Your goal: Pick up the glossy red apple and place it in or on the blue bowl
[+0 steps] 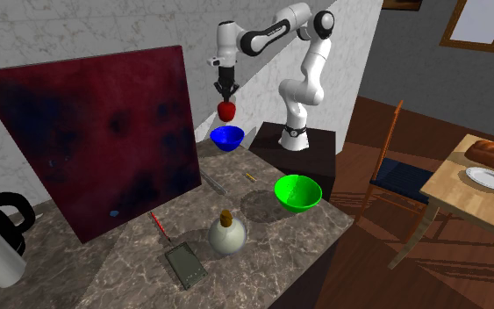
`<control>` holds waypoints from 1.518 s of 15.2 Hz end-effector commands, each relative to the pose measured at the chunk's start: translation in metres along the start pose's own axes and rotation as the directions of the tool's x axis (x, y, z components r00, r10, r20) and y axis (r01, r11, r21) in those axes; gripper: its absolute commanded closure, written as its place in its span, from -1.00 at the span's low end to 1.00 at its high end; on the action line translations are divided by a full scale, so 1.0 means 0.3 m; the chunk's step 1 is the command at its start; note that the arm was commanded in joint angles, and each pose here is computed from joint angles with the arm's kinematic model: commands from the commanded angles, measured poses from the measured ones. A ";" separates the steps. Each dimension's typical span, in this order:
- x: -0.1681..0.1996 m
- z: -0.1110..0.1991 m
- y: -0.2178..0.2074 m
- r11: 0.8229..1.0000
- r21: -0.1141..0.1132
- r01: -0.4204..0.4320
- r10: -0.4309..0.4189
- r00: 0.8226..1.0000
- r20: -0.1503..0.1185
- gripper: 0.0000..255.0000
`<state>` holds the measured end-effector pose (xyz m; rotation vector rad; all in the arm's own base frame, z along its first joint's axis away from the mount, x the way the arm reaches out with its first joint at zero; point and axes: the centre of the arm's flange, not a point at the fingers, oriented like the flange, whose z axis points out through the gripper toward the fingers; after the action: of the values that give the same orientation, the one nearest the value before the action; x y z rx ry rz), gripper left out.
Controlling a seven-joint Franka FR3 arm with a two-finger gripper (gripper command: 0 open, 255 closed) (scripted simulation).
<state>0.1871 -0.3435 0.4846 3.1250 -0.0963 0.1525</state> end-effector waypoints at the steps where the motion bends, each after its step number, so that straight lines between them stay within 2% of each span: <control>1: -0.003 0.032 0.002 1.000 0.000 0.000 0.000 1.000 0.000 1.00; 13: -0.025 0.257 0.000 1.000 0.000 0.000 0.000 1.000 0.000 1.00; 21: -0.025 0.257 0.000 1.000 0.000 0.000 0.000 1.000 0.000 1.00; 22: -0.025 0.257 0.000 1.000 0.000 0.000 0.000 1.000 0.000 -1.00; 23: -0.025 0.257 0.000 1.000 0.000 0.000 0.000 1.000 0.000 -1.00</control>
<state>0.1873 -0.3442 0.4072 3.1246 -0.0963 0.1531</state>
